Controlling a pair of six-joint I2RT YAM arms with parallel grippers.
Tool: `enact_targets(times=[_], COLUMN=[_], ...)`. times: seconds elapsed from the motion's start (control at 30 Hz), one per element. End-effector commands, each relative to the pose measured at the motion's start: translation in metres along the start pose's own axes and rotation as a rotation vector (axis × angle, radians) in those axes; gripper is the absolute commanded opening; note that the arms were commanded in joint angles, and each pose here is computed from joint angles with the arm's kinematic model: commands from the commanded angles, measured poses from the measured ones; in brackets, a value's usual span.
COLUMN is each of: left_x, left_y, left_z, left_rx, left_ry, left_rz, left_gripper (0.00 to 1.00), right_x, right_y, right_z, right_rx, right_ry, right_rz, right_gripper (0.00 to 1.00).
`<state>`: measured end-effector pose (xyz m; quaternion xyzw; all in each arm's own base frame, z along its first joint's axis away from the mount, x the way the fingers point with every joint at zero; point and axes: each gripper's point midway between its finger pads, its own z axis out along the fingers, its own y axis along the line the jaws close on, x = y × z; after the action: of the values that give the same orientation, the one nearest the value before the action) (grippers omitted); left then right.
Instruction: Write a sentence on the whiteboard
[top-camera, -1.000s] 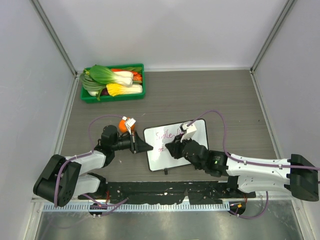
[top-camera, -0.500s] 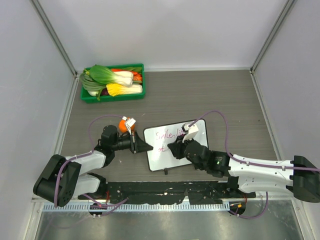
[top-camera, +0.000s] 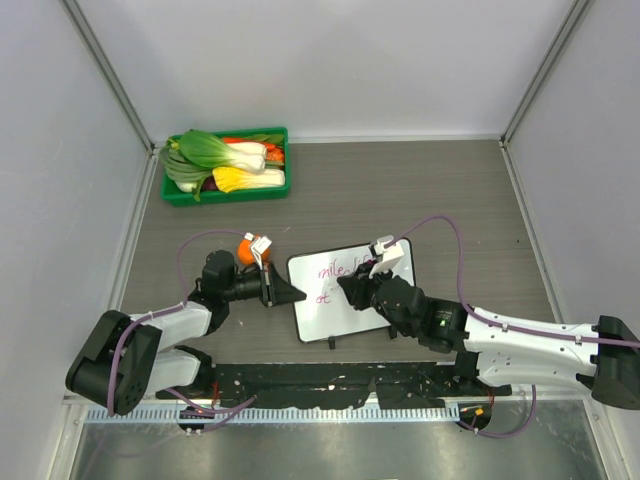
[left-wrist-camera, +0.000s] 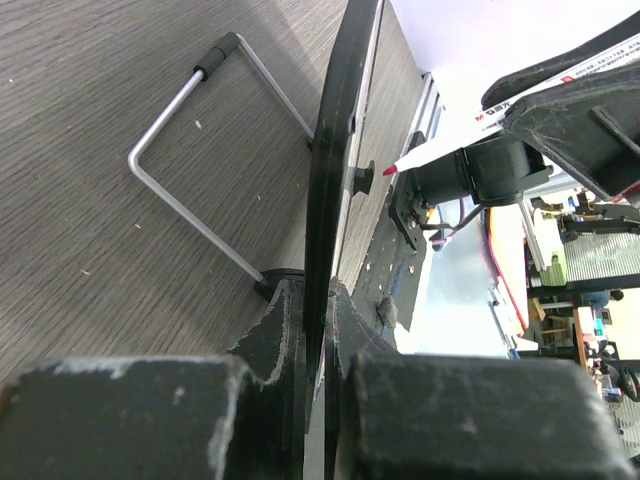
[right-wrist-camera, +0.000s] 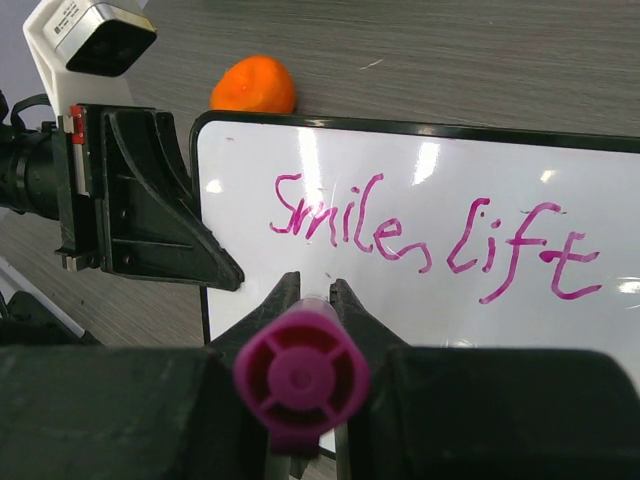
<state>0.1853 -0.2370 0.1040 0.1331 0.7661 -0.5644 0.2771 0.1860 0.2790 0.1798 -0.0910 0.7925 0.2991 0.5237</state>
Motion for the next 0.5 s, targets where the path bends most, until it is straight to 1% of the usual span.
enact_targets(times=[0.0, 0.2, 0.47], left_x=[-0.003, -0.002, -0.002], left_y=[0.029, 0.028, 0.029], left_z=[-0.001, -0.001, -0.001], left_rx=[-0.134, -0.13, -0.134], left_ry=[-0.038, -0.036, -0.036], left_rz=[0.026, 0.028, 0.027], left_gripper=[0.0, 0.0, 0.0], right_x=[-0.029, -0.023, -0.005], right_y=[0.003, -0.003, -0.012], right_z=[0.003, 0.011, 0.012], right_rx=[0.02, 0.045, 0.05], right_ry=[-0.083, -0.067, -0.021], right_rz=[0.02, 0.012, 0.019], right_gripper=[0.01, 0.01, 0.01])
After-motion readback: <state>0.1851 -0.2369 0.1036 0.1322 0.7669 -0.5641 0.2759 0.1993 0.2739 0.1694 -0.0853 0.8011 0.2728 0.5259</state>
